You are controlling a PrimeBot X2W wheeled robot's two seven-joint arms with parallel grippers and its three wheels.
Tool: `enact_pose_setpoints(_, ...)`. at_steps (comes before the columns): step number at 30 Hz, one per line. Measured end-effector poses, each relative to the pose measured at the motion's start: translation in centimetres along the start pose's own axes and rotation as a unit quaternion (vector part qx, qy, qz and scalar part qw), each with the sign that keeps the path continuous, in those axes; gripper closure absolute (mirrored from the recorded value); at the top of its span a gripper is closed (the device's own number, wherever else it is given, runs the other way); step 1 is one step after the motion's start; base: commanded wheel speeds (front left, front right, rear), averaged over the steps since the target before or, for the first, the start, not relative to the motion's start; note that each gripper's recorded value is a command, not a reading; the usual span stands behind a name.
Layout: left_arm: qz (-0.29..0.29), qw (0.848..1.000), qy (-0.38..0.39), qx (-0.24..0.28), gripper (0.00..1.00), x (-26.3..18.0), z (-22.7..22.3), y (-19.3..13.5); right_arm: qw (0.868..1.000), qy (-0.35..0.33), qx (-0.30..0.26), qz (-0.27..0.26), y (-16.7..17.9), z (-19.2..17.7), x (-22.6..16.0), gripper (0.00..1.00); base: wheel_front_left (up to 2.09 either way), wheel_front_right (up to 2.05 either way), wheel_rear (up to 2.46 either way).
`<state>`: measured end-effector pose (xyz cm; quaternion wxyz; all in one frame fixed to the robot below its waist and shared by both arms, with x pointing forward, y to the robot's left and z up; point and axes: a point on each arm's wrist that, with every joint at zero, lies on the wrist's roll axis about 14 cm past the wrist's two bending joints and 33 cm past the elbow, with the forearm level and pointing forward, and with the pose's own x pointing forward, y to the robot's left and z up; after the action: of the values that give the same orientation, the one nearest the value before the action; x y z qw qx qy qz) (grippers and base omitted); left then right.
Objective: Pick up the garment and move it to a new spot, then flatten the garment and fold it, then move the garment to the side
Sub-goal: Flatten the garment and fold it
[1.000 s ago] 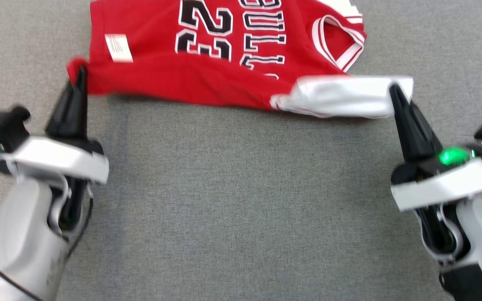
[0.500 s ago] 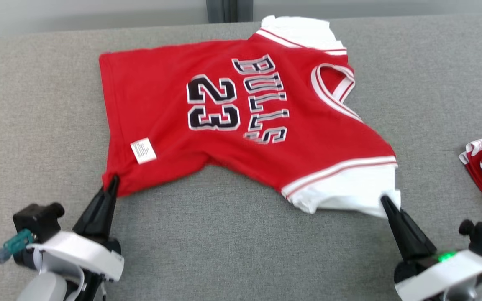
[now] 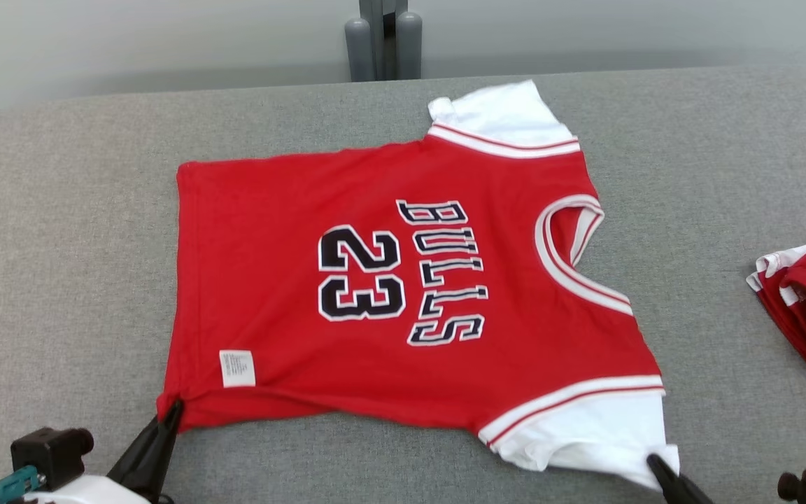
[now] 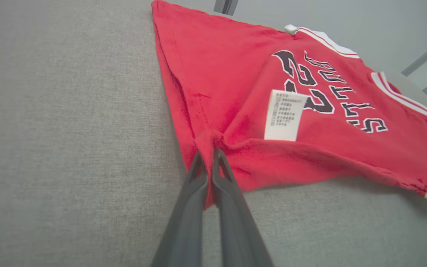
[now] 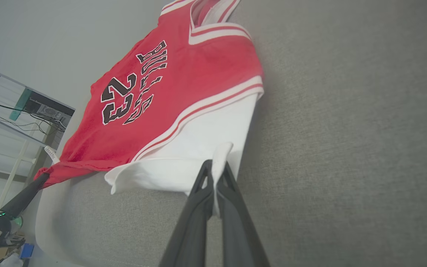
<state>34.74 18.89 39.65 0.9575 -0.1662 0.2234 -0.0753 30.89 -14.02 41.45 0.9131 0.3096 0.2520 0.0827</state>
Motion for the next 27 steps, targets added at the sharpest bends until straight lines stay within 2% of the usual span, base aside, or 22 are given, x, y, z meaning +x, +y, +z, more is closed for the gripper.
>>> enact_pose_setpoints(9, 0.003, 0.998, 0.061, -0.001, 1.00, -2.0, -1.5, 0.3, 0.998, 0.050, 0.038, -0.014, 0.5, -1.8, -3.1, 1.00, 0.00, 0.00, 0.00)
enact_pose_setpoints(13, 0.002, 0.996, 0.094, -0.003, 1.00, -2.8, -2.1, 0.2, 0.997, 0.057, 0.037, -0.023, 0.5, -1.5, -4.0, 1.00, 0.00, 0.00, 0.00)
enact_pose_setpoints(17, 0.003, 0.995, 0.097, -0.004, 1.00, -2.9, -1.5, 0.1, 0.999, 0.029, 0.004, -0.024, 0.8, 0.6, -3.9, 1.00, 0.00, 0.00, 0.00)
enact_pose_setpoints(22, 0.007, 0.998, 0.067, -0.003, 1.00, -2.1, 0.5, 0.0, 0.998, -0.025, -0.051, -0.005, 1.9, 4.3, -1.8, 1.00, 0.00, 0.00, 0.00)
enact_pose_setpoints(27, 0.004, 0.999, 0.036, -0.007, 1.00, -0.9, 2.5, -0.5, 0.996, -0.022, -0.090, 0.015, 2.8, 5.2, 1.0, 1.00, 0.00, 0.00, 0.00)
